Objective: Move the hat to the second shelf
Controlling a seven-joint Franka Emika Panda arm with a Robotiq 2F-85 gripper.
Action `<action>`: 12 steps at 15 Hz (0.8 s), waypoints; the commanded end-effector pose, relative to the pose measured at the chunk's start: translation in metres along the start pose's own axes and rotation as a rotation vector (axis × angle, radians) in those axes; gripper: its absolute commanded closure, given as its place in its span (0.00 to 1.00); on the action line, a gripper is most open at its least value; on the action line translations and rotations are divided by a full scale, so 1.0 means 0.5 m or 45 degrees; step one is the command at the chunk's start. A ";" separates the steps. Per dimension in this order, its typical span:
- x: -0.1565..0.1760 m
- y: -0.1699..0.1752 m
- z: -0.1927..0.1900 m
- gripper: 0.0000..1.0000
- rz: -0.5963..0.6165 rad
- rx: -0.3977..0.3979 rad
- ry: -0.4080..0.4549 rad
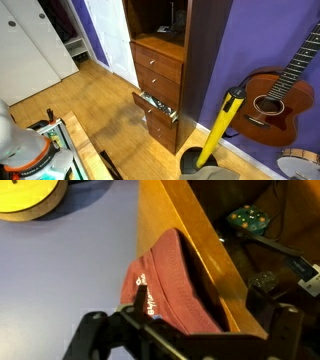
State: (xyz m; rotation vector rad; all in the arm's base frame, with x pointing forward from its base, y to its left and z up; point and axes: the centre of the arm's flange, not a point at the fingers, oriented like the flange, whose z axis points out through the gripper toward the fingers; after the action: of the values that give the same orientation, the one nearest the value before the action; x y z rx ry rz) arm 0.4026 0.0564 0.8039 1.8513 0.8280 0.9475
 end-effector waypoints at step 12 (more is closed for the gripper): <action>0.007 0.036 0.023 0.00 0.004 -0.082 0.081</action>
State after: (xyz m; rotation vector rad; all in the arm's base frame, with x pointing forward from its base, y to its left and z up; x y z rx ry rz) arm 0.4087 0.0508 0.8172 1.8036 0.8228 1.0096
